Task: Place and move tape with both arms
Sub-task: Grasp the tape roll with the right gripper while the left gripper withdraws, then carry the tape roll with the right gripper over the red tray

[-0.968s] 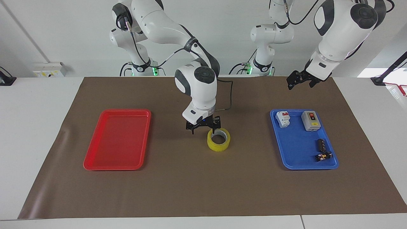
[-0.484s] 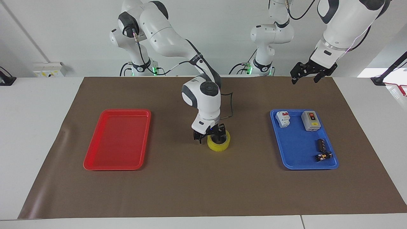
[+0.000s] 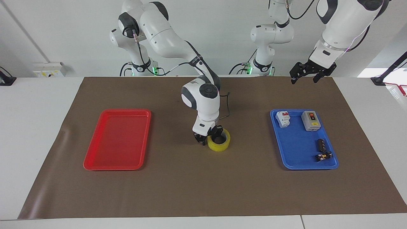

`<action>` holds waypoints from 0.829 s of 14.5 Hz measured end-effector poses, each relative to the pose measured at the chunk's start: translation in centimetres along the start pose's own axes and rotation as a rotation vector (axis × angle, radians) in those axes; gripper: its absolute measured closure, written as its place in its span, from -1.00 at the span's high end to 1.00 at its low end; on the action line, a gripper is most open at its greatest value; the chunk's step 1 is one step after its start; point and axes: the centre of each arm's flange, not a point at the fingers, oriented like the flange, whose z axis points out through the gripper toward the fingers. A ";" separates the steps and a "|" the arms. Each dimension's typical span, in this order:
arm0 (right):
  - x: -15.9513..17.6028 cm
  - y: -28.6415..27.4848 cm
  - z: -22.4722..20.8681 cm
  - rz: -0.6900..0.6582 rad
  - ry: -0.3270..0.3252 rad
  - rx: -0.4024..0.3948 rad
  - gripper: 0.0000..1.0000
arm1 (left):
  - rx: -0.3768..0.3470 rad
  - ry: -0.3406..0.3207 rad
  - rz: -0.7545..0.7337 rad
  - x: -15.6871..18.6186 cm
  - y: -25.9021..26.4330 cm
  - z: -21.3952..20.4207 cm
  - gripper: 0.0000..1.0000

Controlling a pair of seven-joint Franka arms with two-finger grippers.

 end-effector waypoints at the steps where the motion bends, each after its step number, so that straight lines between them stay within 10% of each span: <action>1: 0.1 0.2 -0.2 0.002 -0.009 -0.006 -0.49 | -0.001 0.004 -0.003 0.1 -0.1 0.0 1.00; 7: 3.6 14.5 -7.8 0.132 -0.111 -0.075 -0.57 | -0.002 0.005 -0.009 0.1 -0.5 0.0 1.00; 12: -1.1 31.8 -13.4 0.037 -0.197 -0.052 -0.57 | -0.002 0.004 -0.009 0.1 -0.5 0.0 1.00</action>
